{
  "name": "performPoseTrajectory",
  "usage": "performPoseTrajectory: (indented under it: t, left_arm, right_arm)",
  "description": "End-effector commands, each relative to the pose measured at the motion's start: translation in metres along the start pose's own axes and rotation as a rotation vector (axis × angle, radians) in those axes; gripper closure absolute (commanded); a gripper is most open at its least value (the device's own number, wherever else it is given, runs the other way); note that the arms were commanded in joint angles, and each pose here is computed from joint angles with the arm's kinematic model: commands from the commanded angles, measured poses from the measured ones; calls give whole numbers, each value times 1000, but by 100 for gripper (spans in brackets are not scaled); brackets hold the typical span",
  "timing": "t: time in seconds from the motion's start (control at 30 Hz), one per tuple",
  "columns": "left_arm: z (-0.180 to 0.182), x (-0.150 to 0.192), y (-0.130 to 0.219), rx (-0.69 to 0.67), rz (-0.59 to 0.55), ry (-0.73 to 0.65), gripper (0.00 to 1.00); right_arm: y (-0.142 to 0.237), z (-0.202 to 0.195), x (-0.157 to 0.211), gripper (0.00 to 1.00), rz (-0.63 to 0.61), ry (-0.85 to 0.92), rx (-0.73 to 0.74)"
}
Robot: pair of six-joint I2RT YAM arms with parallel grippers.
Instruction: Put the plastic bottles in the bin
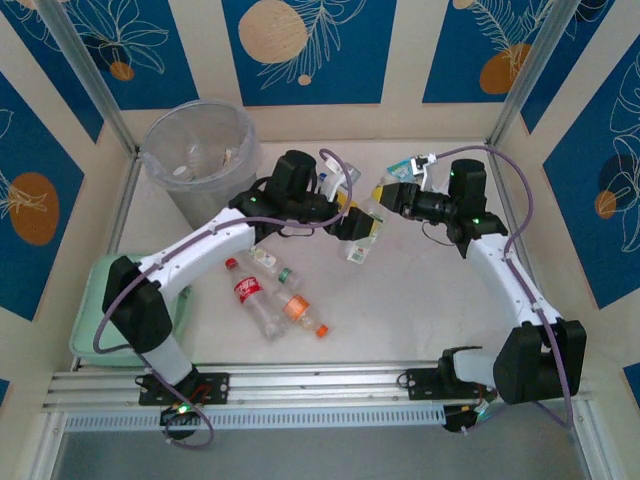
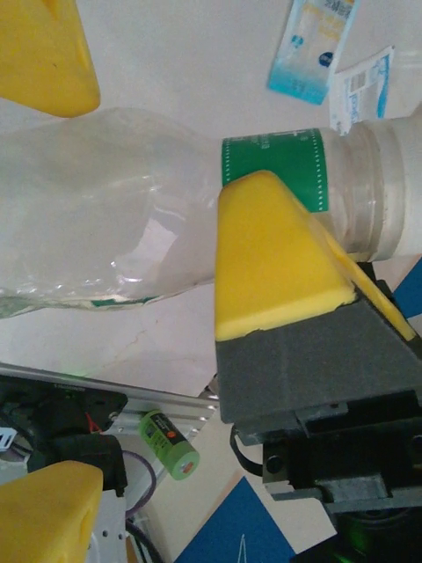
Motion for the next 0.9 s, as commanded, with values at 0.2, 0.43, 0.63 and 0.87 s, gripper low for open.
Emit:
performPoseTrajectory:
  t: [0.2, 0.43, 0.63, 0.87]
  left_arm:
    - [5, 0, -15, 3, 38, -19, 14]
    - [10, -1, -16, -22, 37, -26, 19]
    - [13, 0, -16, -40, 27, -21, 46]
    - [15, -7, -8, -74, -6, -36, 58]
  right_arm:
    - [1, 26, -23, 82, -47, 69, -125]
    - [1, 27, -25, 82, -43, 80, -119]
    - [0, 23, -18, 81, -26, 82, -89]
    - [4, 28, -14, 34, 6, 110, -79]
Point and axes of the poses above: each hand's point on the last joint's axis, 136 mm out from that joint toward the fingers, its own y axis back along the fingers, its own z axis along the line the jaws close on, x = y × z, the point moved 3 cm from there along y, back along the fingers, and after that the axes turned 14 degrees about y, right-handed, at the moved point
